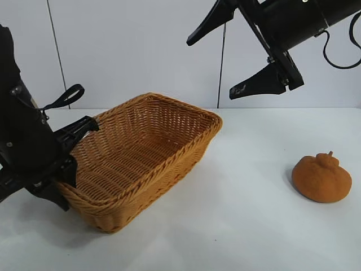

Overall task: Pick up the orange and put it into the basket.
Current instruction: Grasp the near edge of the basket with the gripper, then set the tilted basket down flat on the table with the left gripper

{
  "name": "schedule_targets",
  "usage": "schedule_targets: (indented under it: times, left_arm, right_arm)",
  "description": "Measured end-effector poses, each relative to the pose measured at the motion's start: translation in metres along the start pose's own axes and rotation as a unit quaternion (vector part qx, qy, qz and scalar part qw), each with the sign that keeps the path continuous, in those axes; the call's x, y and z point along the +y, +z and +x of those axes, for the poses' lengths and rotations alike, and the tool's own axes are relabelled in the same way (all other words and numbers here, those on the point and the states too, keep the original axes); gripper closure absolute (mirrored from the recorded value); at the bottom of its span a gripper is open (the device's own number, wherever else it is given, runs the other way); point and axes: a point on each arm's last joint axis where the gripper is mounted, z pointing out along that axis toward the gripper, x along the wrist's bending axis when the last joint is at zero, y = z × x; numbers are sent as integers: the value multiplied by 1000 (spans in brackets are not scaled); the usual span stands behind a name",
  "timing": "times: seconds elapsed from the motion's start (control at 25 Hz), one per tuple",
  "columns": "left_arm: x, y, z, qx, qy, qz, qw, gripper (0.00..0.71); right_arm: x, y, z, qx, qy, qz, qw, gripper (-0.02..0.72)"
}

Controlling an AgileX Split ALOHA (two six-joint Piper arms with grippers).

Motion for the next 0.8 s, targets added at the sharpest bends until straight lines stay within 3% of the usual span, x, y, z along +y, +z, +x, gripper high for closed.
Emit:
schedule_targets:
  times: [0.28,0.48,0.64,0.8]
  left_arm:
    - [44,-26,-13,-18,17,-14,1000,626]
    - [69,-40,-29,-54,43,2,998,626]
    - [81,-36,-43,-36,122,37,991,626]
    - [86,-36,-61,-29,233,63,970,626]
  right_arm:
    - [-1,0,0,2,0,3,1000,10]
    - [-1,0,0,1,-1,5,1000,10]
    - [-1,0,0,1,-1,5,1000,10]
    - [-1,0,0,1,-1,5,1000,10]
